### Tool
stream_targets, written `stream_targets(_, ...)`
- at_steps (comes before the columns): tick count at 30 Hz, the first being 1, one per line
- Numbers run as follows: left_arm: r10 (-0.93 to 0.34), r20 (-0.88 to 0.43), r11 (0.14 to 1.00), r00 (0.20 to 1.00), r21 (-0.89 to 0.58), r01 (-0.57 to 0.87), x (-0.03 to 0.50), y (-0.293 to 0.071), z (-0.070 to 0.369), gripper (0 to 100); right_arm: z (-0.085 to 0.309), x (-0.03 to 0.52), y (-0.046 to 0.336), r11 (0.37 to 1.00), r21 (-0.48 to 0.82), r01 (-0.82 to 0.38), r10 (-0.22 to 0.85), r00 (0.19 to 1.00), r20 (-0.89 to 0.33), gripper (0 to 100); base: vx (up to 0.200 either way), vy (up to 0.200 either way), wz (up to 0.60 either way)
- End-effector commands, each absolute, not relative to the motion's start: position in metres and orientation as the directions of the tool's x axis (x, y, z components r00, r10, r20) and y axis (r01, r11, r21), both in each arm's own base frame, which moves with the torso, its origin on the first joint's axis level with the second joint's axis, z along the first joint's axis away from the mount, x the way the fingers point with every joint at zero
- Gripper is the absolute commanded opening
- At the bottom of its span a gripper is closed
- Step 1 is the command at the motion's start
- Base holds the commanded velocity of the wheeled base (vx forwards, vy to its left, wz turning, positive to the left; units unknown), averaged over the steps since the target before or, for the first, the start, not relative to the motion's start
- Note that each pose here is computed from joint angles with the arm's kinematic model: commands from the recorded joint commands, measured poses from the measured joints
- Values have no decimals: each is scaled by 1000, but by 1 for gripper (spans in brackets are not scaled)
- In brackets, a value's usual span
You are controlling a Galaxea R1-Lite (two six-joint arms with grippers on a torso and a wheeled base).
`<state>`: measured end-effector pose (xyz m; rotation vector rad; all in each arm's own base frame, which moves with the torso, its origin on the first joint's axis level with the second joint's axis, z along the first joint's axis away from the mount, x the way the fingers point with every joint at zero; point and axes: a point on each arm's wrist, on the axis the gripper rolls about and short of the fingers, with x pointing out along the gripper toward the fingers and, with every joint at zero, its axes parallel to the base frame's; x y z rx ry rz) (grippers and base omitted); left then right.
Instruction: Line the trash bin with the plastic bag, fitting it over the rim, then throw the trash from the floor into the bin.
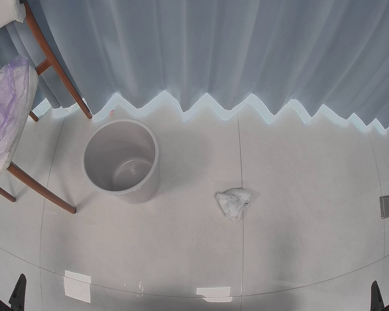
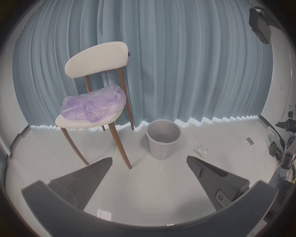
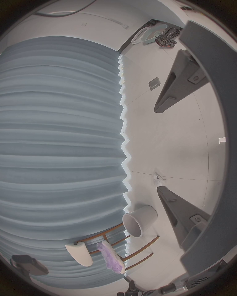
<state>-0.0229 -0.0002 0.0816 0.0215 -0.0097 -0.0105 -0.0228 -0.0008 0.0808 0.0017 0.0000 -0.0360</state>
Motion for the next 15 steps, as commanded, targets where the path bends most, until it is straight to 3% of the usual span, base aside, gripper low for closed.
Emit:
stream_targets(1,-12,9,1000,1000,22,12,-23,0,76,100,75,-23,-1,999,2,35,-35,999,0,100,0,0,0)
stream_targets(3,-2,63,1000,998,22,0,-23,0,82,100,75,-23,-1,999,2,35,-35,999,0,100,0,0,0)
stream_targets(5,8,264,1000,965,28,-15,-26,0,103,100,75,-23,-1,999,2,37,-37,999,0,100,0,0,0)
stream_targets(15,96,234,989,967,88,-120,-26,2,100,100,75,-23,-1,999,2,35,-35,999,0,100,0,0,0)
